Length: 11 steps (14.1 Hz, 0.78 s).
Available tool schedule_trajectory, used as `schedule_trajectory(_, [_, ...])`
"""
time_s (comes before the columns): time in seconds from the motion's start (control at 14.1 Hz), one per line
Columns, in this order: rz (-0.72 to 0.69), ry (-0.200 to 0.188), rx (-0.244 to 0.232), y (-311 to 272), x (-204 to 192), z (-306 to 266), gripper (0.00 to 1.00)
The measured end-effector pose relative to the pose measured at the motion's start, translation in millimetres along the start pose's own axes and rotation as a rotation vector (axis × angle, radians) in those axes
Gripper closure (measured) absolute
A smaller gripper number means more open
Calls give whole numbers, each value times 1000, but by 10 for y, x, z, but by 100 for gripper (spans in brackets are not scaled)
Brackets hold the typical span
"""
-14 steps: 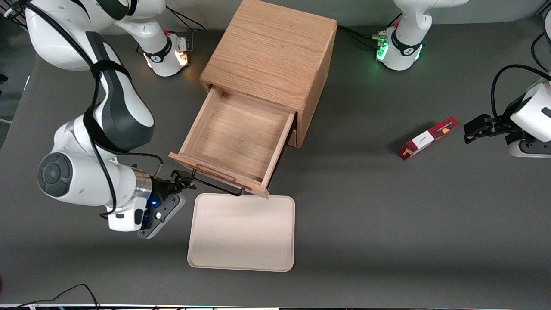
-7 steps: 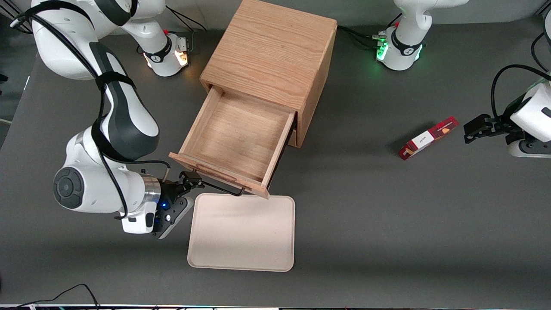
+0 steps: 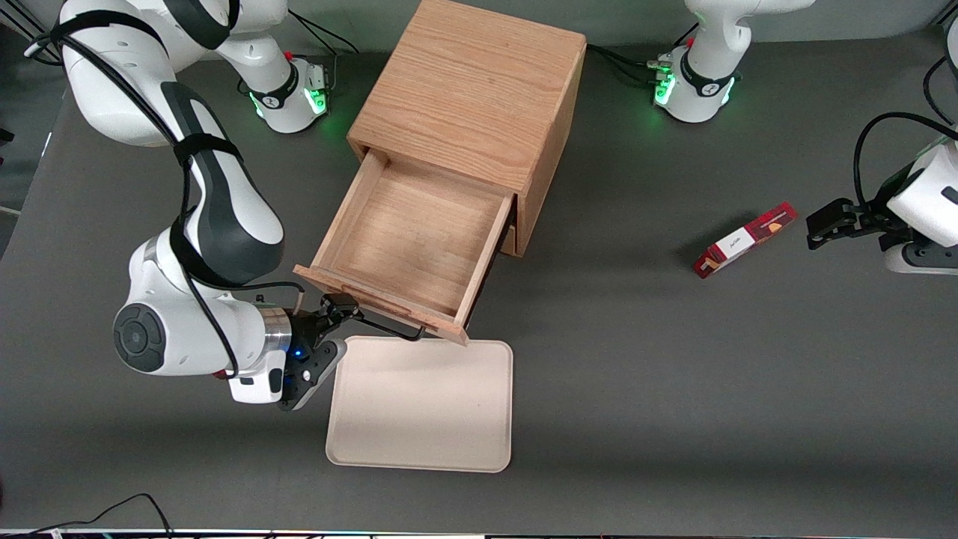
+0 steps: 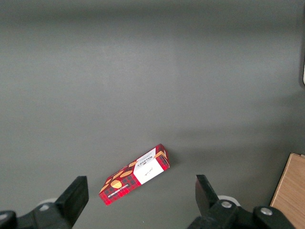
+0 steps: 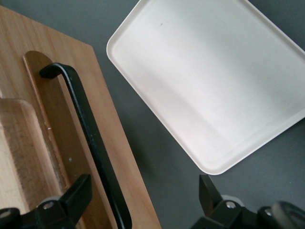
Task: Close top drawer
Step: 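Lower the right gripper against the drawer front beside the black handle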
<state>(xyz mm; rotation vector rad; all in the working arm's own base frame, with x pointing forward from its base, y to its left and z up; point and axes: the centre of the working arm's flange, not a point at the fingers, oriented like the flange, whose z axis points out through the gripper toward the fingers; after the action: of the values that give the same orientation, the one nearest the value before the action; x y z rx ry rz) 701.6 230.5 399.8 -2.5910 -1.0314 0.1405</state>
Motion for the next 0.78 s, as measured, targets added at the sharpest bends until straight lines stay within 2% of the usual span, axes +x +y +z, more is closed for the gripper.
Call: schedule_trajectory(0.78, [4,-42,40,71,18,358,0])
